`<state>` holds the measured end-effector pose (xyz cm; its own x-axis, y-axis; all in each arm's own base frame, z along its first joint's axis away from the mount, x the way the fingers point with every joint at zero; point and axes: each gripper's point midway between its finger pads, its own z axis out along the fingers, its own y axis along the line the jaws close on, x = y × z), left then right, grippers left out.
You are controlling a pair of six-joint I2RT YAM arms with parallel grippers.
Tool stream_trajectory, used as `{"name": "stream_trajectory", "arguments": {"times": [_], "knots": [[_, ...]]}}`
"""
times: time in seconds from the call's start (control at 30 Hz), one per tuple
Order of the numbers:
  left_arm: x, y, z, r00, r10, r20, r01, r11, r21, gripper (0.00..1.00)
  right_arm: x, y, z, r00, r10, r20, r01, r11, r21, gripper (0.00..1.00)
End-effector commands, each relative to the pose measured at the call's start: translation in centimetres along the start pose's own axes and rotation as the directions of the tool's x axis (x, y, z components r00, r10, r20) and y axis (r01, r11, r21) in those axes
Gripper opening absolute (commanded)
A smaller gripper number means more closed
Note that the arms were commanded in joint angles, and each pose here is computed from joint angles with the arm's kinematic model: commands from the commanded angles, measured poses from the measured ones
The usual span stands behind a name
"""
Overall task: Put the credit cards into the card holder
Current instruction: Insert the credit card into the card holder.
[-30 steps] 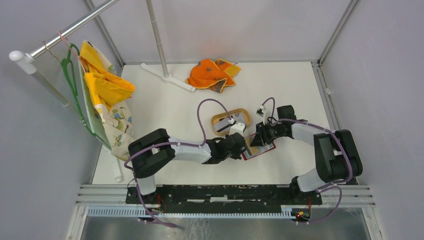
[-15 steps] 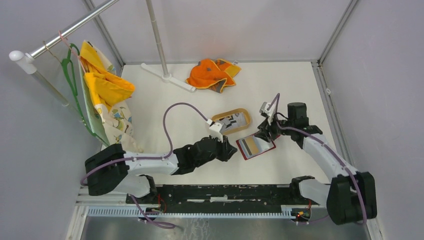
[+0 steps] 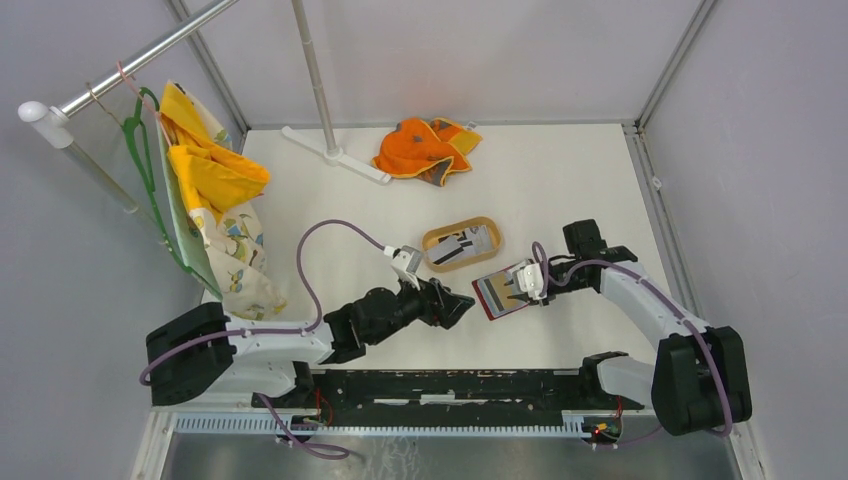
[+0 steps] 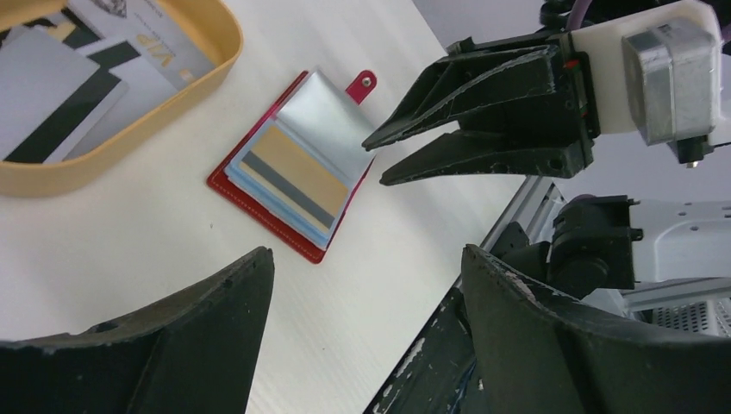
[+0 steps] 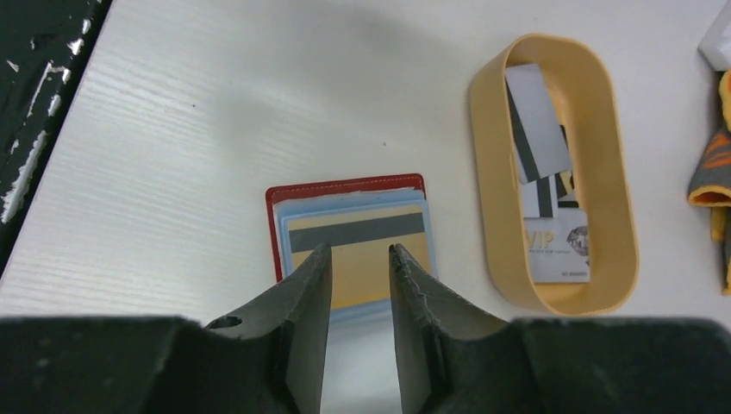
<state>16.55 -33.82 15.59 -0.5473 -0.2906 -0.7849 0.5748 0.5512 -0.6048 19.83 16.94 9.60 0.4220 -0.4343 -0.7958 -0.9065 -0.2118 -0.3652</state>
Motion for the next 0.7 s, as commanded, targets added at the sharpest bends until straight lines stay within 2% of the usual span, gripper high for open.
{"name": "stream_trajectory", "arguments": {"times": [0.0,0.1,0.2,0.33,0.5,0.67], "knots": [[0.4,-0.6,0.5,0.995,-0.097,0.028,0.095,0.993,0.065,0.84,2.1,-0.6,0.0,0.996,0.025,-0.089,-0.021,0.999,0.05,0.33],[1.5,-1.5,1.8,0.995,-0.099,-0.014,0.1,0.99,0.104,0.72,3.6,-1.4,0.0,0.984,0.105,-0.143,-0.092,0.992,0.09,0.25],[2.5,-1.9,3.0,0.994,-0.103,-0.043,0.108,0.986,0.123,0.59,5.2,-1.4,0.0,0.966,0.17,-0.196,-0.151,0.983,0.109,0.21],[4.1,-0.5,4.8,0.99,-0.104,-0.096,0.11,0.992,0.066,0.42,6.6,-1.0,0.4,0.944,0.231,-0.234,-0.211,0.971,0.11,0.2],[6.0,2.0,6.3,0.984,-0.074,-0.164,0.064,0.996,-0.064,0.34,7.6,-0.7,1.0,0.925,0.261,-0.277,-0.241,0.965,0.103,0.19],[6.5,2.8,7.2,0.981,-0.064,-0.184,0.046,0.994,-0.101,0.34,8.3,-0.3,1.6,0.912,0.269,-0.309,-0.255,0.963,0.085,0.19]]}}
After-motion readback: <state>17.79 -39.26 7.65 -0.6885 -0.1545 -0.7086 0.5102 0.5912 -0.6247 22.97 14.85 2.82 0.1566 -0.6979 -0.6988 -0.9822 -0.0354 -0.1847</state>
